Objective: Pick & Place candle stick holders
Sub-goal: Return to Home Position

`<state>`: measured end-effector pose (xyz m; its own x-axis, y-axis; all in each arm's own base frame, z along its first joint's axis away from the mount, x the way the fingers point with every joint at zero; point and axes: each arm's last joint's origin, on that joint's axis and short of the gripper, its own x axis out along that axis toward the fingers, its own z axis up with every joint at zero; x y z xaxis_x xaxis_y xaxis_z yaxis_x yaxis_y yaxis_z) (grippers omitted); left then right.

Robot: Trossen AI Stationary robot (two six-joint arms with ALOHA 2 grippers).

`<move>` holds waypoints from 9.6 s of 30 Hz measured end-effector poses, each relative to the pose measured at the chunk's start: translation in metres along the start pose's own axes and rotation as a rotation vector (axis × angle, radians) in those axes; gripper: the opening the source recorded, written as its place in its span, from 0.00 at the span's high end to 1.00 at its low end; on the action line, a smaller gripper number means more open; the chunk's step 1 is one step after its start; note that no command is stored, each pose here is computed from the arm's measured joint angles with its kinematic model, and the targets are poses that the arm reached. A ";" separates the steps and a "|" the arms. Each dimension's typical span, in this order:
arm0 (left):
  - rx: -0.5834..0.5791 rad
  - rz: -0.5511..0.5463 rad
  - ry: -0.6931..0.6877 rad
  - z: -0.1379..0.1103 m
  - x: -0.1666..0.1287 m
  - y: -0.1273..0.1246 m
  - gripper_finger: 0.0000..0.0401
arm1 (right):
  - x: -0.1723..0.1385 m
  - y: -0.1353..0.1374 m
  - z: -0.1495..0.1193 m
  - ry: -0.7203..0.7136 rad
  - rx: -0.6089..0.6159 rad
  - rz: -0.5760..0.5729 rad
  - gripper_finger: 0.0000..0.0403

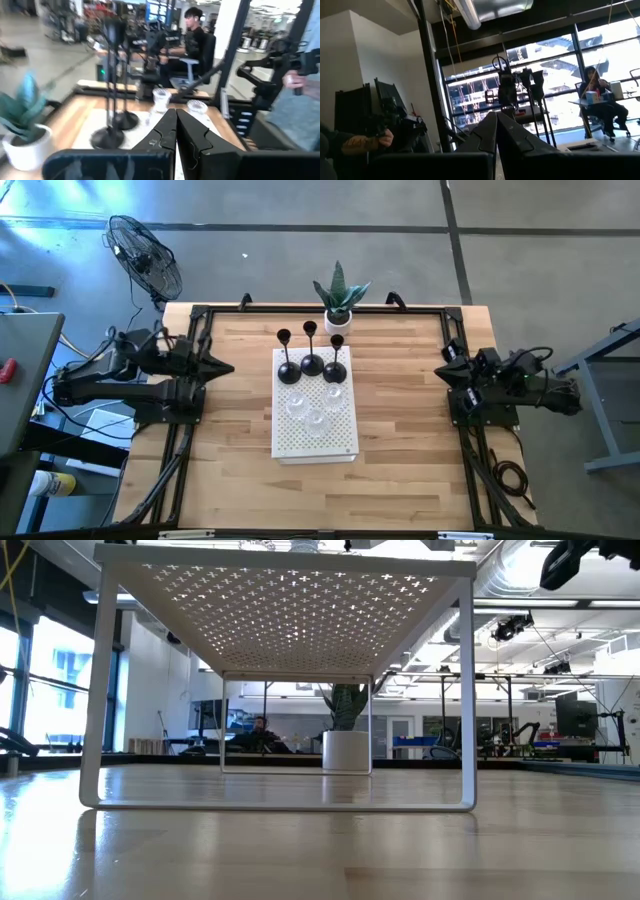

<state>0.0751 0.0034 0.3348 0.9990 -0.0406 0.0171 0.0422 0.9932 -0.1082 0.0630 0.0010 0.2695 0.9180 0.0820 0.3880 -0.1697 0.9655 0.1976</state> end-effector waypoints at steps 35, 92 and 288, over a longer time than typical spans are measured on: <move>-0.281 -0.152 -0.122 -0.093 0.038 0.012 1.00 | -0.001 -0.018 -0.062 -0.079 0.137 -0.012 1.00; -0.495 0.088 0.295 -0.192 0.036 0.026 1.00 | -0.002 -0.022 -0.077 0.065 0.158 -0.081 1.00; -0.543 0.045 -0.024 -0.159 0.018 0.015 1.00 | -0.008 -0.029 -0.103 0.348 0.020 -0.151 1.00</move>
<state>0.0956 0.0007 0.1753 0.9997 0.0097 0.0223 0.0058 0.7944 -0.6074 0.0978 -0.0020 0.1684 0.9995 0.0216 0.0251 -0.0271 0.9682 0.2485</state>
